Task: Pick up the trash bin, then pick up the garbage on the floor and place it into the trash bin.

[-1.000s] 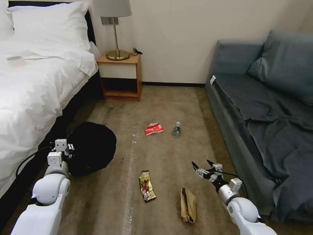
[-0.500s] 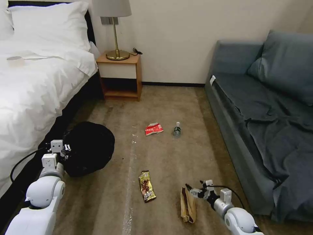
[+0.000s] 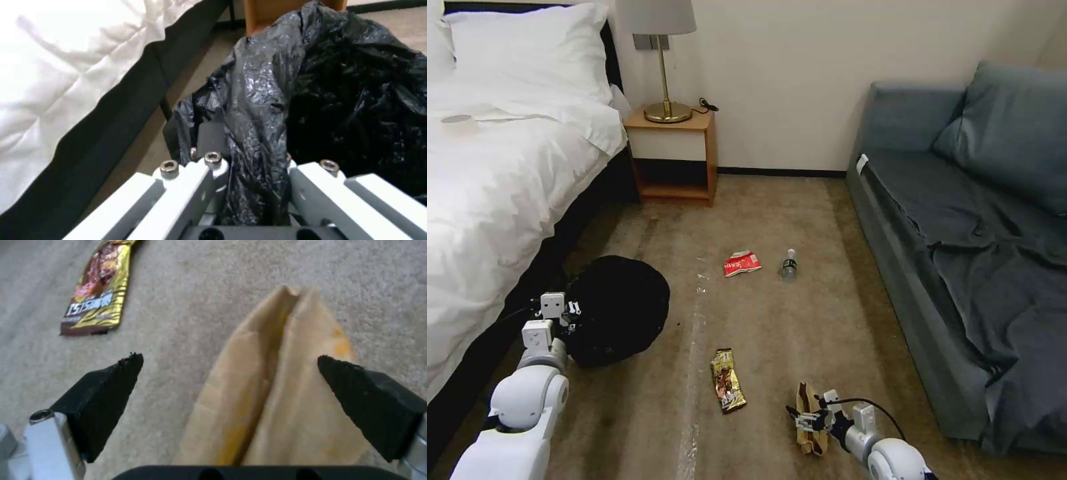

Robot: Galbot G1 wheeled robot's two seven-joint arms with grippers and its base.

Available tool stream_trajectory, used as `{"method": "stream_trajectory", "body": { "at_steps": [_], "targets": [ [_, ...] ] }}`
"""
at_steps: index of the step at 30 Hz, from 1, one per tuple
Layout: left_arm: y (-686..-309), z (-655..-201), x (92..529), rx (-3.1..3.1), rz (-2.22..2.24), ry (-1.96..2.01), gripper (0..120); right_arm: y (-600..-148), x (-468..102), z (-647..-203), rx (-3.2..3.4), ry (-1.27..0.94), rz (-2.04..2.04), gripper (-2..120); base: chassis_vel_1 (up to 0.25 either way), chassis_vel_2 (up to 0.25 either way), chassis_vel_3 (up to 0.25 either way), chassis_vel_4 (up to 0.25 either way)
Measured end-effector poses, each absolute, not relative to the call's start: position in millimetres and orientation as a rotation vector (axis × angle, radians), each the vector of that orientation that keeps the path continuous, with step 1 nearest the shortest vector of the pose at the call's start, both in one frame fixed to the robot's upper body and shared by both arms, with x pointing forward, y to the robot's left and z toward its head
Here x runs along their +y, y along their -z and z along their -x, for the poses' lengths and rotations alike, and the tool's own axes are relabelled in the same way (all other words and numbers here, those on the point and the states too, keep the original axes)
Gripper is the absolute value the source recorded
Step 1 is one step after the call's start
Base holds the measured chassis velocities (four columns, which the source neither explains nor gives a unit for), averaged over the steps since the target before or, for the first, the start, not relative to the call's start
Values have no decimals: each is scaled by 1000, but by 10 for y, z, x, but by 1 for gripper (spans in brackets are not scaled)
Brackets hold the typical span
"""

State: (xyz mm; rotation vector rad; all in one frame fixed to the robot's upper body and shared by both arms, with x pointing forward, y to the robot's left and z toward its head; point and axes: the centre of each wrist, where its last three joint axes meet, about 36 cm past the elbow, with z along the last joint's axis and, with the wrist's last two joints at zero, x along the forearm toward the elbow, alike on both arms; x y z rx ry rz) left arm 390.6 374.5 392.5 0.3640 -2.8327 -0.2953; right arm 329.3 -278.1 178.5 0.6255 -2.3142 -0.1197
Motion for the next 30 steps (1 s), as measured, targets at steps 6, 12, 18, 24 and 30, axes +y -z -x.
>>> {"method": "stream_trajectory", "body": {
  "at_steps": [6, 12, 18, 24, 30],
  "targets": [
    [-3877, -3943, 3723, -2832, -353, 287, 4, -1629, -2721, -3451, -2334, 158, -590, 100, 0, 0, 0, 0],
    [-3856, -3965, 3728, -2834, -341, 285, 4, -1500, -2709, -3480, -2333, 160, -576, 100, 0, 0, 0, 0],
    [-3848, -3963, 3783, -2834, -345, 287, 4, -1373, -2716, -3426, -2319, 170, -582, 100, 0, 0, 0, 0],
    [-3843, -3947, 3815, -2833, -349, 287, 4, -1326, -2657, -3432, -2311, 206, -606, 91, 0, 0, 0, 0],
    [-3818, -3927, 3846, -2829, -344, 293, 4, -1325, -2605, -3437, -2315, 218, -613, 70, 0, 0, 0, 0]
  ]
}}
